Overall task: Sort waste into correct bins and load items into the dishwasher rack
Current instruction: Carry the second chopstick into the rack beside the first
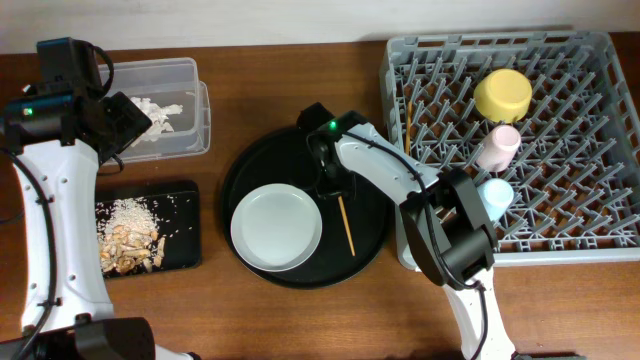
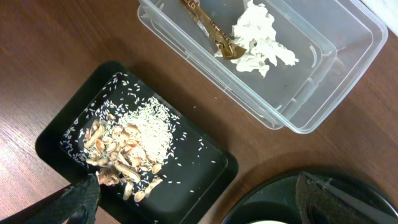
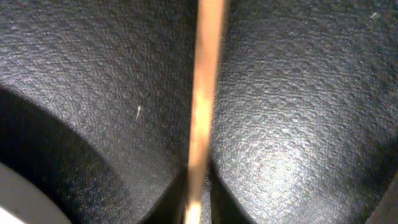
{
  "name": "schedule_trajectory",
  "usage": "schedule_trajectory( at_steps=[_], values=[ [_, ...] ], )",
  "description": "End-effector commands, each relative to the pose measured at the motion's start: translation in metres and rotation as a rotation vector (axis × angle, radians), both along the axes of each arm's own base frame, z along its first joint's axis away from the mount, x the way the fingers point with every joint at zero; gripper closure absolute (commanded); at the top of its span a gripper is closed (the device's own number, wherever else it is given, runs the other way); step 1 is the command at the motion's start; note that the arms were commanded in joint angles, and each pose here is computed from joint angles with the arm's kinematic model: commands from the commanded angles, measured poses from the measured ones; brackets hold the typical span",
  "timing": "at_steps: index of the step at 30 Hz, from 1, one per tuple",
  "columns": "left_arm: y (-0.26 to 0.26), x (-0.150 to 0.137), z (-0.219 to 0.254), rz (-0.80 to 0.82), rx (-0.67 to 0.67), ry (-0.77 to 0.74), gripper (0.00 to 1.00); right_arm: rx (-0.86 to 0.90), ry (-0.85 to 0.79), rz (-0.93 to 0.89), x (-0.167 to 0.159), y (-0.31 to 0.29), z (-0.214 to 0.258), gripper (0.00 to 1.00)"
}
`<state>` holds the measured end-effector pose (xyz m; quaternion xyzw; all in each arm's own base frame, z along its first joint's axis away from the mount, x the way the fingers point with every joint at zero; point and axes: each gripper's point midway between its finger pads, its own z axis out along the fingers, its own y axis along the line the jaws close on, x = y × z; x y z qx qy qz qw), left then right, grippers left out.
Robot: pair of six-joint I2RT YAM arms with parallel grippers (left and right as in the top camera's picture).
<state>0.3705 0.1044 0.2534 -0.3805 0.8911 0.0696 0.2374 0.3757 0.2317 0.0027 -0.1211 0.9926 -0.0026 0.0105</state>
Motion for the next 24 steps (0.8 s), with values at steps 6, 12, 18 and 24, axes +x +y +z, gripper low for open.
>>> schedule_trajectory(
  at_steps=[6,12,18,24],
  values=[
    [0.003,-0.002,0.008,0.015,0.011,-0.022,0.01,0.001,-0.089,-0.024,0.031,-0.017,0.057,0.96],
    [0.003,-0.002,0.008,0.015,0.011,-0.022,0.01,0.03,-0.302,-0.165,0.094,-0.091,0.164,0.96],
    [0.003,-0.002,0.008,0.015,0.011,-0.022,0.01,0.074,-0.294,-0.259,0.111,-0.151,0.17,0.96],
    [0.003,-0.002,0.008,0.015,0.011,-0.022,0.01,0.068,-0.267,-0.272,0.118,-0.161,0.146,0.96]
  ],
)
